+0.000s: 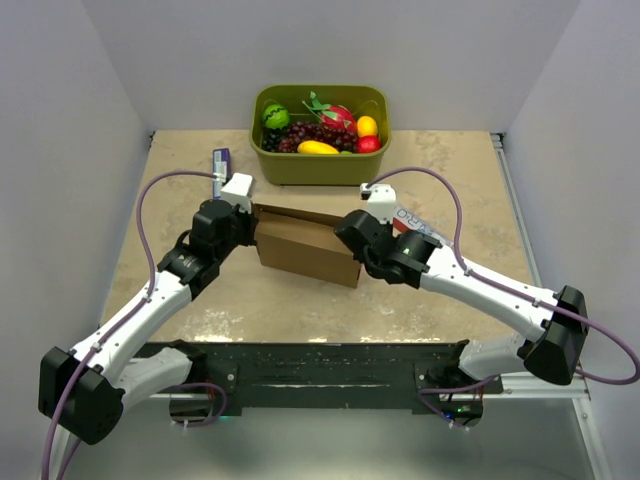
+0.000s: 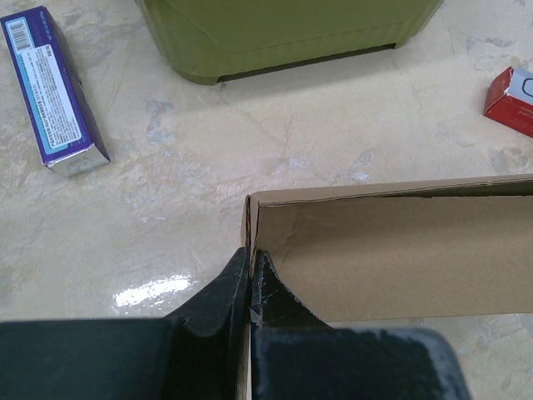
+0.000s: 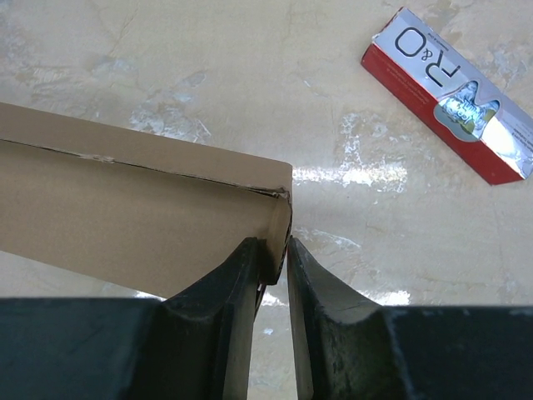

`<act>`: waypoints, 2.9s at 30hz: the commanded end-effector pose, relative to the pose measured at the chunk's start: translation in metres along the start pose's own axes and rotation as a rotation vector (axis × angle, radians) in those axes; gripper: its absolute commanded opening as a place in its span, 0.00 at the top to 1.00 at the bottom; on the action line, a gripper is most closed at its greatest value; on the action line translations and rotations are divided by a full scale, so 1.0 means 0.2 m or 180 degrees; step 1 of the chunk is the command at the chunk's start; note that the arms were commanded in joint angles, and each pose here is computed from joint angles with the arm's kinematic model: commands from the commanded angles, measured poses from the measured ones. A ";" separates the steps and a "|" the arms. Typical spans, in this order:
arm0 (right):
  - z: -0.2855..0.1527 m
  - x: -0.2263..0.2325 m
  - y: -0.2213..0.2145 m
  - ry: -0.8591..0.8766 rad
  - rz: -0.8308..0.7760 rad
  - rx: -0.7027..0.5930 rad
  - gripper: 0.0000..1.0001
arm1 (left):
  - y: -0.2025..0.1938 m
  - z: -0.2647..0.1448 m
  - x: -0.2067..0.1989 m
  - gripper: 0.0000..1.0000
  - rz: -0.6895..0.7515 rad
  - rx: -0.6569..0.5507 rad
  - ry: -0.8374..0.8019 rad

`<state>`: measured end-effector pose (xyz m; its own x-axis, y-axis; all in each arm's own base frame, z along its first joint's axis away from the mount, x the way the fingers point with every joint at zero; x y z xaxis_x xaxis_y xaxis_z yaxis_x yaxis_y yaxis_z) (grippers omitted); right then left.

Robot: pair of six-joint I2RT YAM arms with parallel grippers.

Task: Fold the paper box

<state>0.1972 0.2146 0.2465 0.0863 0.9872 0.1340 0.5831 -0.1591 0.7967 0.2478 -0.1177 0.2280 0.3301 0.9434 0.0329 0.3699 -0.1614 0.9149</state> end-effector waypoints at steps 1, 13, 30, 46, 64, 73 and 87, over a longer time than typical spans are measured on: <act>-0.01 0.00 0.03 0.0018 0.0086 0.0029 0.75 | -0.17 -0.02 -0.01 1.00 0.0108 0.0551 -0.0081; 0.02 -0.01 0.09 0.0090 0.0210 -0.0046 0.72 | -0.17 -0.02 -0.01 1.00 0.0108 0.0556 -0.0090; 0.06 -0.02 0.14 0.0196 0.0253 -0.0054 0.78 | -0.18 -0.01 -0.01 1.00 0.0110 0.0571 -0.0080; 0.05 -0.10 0.07 -0.0015 0.0123 0.0098 1.00 | -0.17 -0.02 -0.01 1.00 0.0109 0.0561 -0.0085; 0.04 -0.02 0.01 0.0339 0.0497 0.0384 1.00 | -0.18 -0.01 -0.02 1.00 0.0105 0.0587 -0.0129; -0.01 -0.01 0.11 0.0360 0.0536 0.0340 1.00 | -0.19 0.00 -0.02 1.00 0.0119 0.0606 -0.0139; -0.01 0.00 0.11 0.0438 0.0714 0.0328 1.00 | -0.19 0.00 -0.02 1.00 0.0117 0.0616 -0.0144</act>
<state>0.2094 0.2038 0.2546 0.1297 0.9466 0.2950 0.6385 -0.3074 0.7056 0.2483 -0.1198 0.2274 0.3471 0.9374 0.0283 0.3686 -0.1641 0.9150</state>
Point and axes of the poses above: each gripper's point midway between its finger pads, its own z axis out along the fingers, its own x axis along the line the jaws close on, y = z × x, the point moved 8 cm from there along -z, back along the fingers, and after that the axes turned 7 degrees about z, right-handed, at the moved point
